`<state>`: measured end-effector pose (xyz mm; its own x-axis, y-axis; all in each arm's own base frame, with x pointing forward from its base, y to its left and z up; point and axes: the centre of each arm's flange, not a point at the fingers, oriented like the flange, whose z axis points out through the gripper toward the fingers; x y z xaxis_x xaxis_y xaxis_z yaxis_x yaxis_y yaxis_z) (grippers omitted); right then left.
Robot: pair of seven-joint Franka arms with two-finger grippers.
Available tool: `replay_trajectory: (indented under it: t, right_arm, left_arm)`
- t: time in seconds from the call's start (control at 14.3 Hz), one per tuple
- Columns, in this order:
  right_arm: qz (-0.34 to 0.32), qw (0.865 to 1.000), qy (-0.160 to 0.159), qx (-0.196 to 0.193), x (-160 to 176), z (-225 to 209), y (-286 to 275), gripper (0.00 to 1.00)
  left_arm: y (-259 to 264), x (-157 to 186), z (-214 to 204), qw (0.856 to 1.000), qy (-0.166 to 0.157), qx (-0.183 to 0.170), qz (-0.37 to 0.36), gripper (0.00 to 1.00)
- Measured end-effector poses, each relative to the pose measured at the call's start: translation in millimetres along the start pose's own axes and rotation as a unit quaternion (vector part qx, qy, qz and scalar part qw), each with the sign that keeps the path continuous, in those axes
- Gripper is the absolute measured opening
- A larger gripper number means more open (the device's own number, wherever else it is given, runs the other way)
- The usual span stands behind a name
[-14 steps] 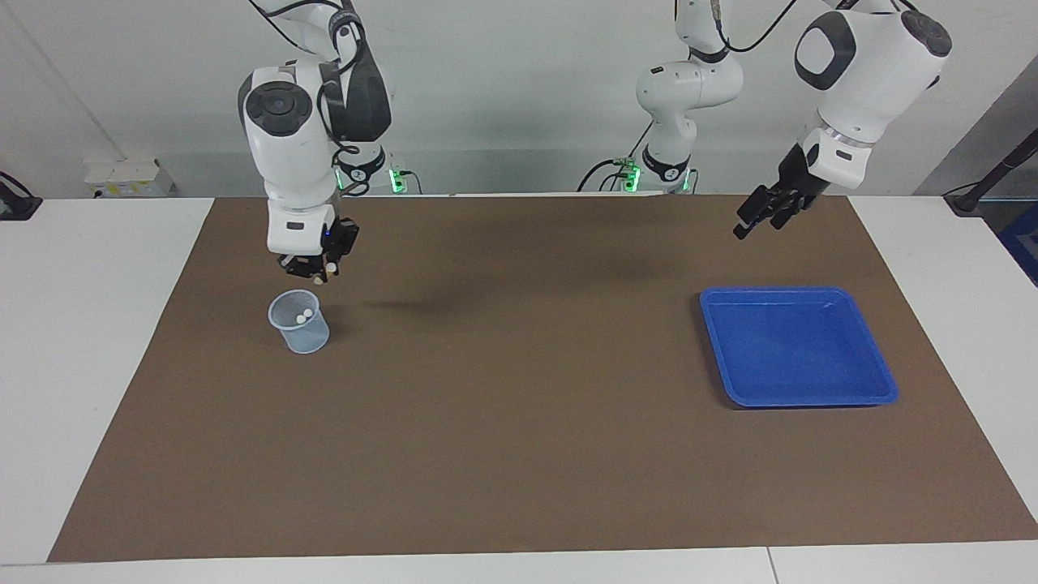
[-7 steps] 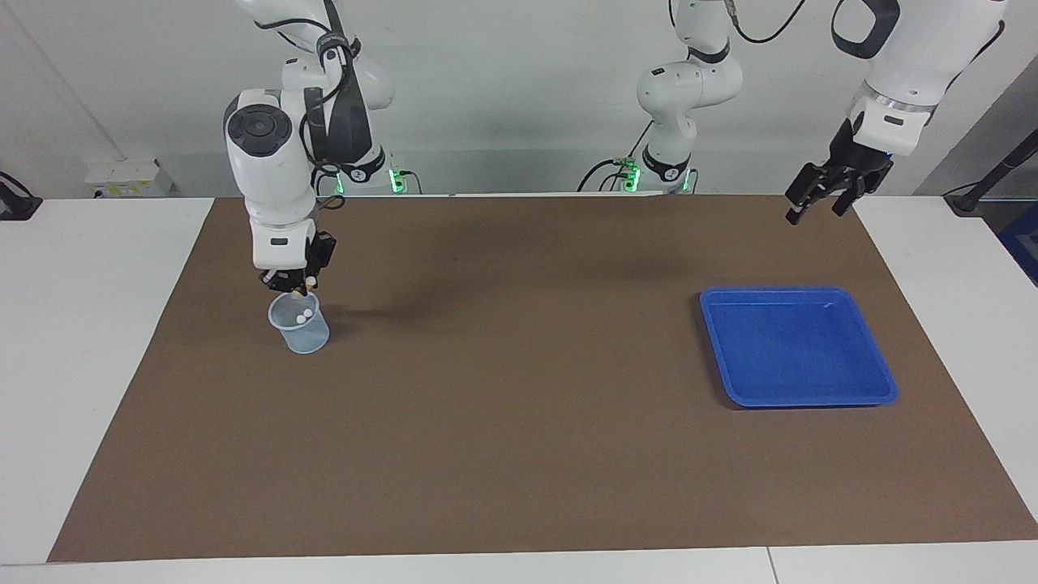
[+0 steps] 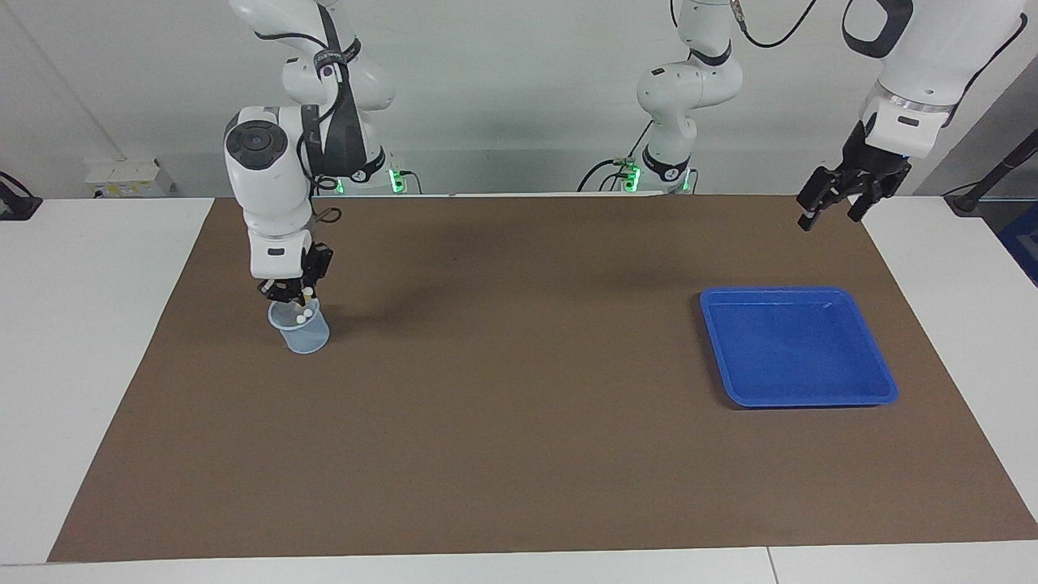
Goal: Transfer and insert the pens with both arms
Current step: 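Carry the yellow pen with the right gripper to the clear cup, then lower the yellow pen into the cup with the right gripper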
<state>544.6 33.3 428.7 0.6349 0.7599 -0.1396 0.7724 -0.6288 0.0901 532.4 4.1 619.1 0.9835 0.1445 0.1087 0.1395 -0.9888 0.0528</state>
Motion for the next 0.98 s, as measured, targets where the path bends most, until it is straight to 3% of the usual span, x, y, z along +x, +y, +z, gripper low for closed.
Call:
replay_trajectory:
  t: [0.28,0.49,0.7,0.98]
  right_arm:
    - [0.007,1.000,0.007,-0.006,-2.6,-22.3,3.2,0.70]
    - [0.038,0.999,0.028,0.023,-6.2,-77.8,6.4,1.00]
    - [0.109,0.992,0.026,0.053,-12.5,-130.2,0.2,1.00]
    - [0.224,0.969,-0.002,0.108,-21.0,-168.6,-18.8,1.00]
  left_arm:
    - [22.0,-2.5,-2.0,1.000,0.002,0.002,0.023,1.00]
    - [21.0,2.9,-7.7,1.000,0.005,0.000,0.026,1.00]
    - [14.2,15.0,-1.2,1.000,-0.005,0.003,0.021,1.00]
    - [22.1,23.6,6.8,0.998,-0.012,0.008,0.054,1.00]
